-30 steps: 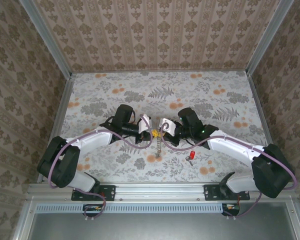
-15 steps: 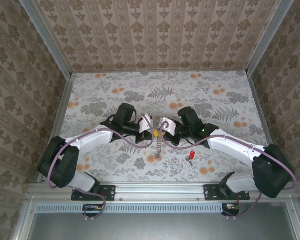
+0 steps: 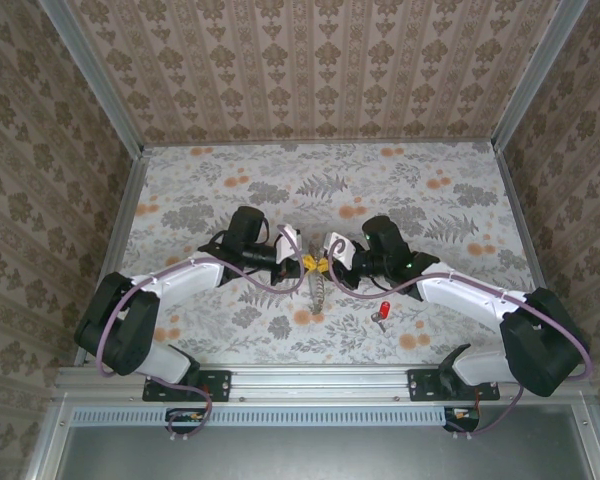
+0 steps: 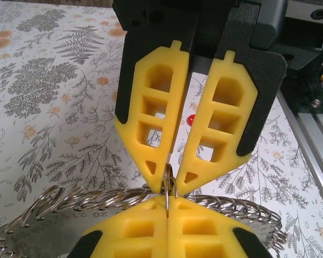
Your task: Put the keys on the keyring
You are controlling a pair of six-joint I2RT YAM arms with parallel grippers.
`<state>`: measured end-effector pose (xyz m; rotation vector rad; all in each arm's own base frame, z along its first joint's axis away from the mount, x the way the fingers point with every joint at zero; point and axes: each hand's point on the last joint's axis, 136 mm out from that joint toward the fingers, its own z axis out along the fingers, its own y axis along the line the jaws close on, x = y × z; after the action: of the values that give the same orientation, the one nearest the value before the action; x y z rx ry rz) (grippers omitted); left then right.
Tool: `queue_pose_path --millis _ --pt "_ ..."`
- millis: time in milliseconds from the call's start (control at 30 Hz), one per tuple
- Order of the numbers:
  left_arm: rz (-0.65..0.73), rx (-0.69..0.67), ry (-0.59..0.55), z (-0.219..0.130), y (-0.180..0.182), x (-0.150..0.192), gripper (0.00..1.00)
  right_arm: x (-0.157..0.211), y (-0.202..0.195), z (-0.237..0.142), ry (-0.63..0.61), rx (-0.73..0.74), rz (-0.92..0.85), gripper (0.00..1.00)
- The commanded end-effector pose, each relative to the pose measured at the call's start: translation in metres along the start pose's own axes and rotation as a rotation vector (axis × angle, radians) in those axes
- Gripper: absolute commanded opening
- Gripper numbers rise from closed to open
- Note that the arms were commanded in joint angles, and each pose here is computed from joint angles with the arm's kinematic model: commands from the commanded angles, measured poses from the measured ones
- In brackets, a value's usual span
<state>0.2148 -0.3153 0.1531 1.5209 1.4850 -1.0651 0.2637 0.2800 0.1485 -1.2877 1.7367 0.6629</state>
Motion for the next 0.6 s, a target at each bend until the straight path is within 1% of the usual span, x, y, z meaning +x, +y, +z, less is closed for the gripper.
queue_pose_path --millis 0,67,100,167,267,300,433,567 --pt "0.054 0.045 -0.093 -0.006 -0.008 -0.025 0.0 -0.004 0.003 -0.002 -0.042 -0.024 0.027 0.15" --pt "0.056 0.045 -0.097 -0.006 -0.008 -0.026 0.0 -0.005 0.003 -0.001 -0.047 -0.026 0.032 0.13" --pt "0.053 0.045 -0.096 -0.006 -0.008 -0.025 0.0 -0.006 0.002 -0.002 -0.049 -0.026 0.034 0.09" --pt "0.049 0.037 -0.087 -0.005 -0.006 -0.024 0.0 -0.006 0.001 -0.002 -0.048 -0.021 0.037 0.05" --pt "0.038 0.013 -0.048 -0.004 -0.003 -0.016 0.01 -0.008 0.0 -0.002 -0.026 -0.02 0.029 0.02" --pt "0.034 0.002 -0.03 -0.004 -0.001 -0.013 0.03 -0.006 -0.001 -0.002 -0.01 -0.021 0.029 0.0" --pt "0.044 -0.026 0.024 -0.003 0.001 -0.006 0.09 -0.004 -0.003 -0.002 0.043 -0.008 0.01 0.0" --pt "0.057 -0.039 0.042 -0.003 0.002 -0.006 0.12 0.001 -0.001 0.001 0.118 -0.015 -0.019 0.0"
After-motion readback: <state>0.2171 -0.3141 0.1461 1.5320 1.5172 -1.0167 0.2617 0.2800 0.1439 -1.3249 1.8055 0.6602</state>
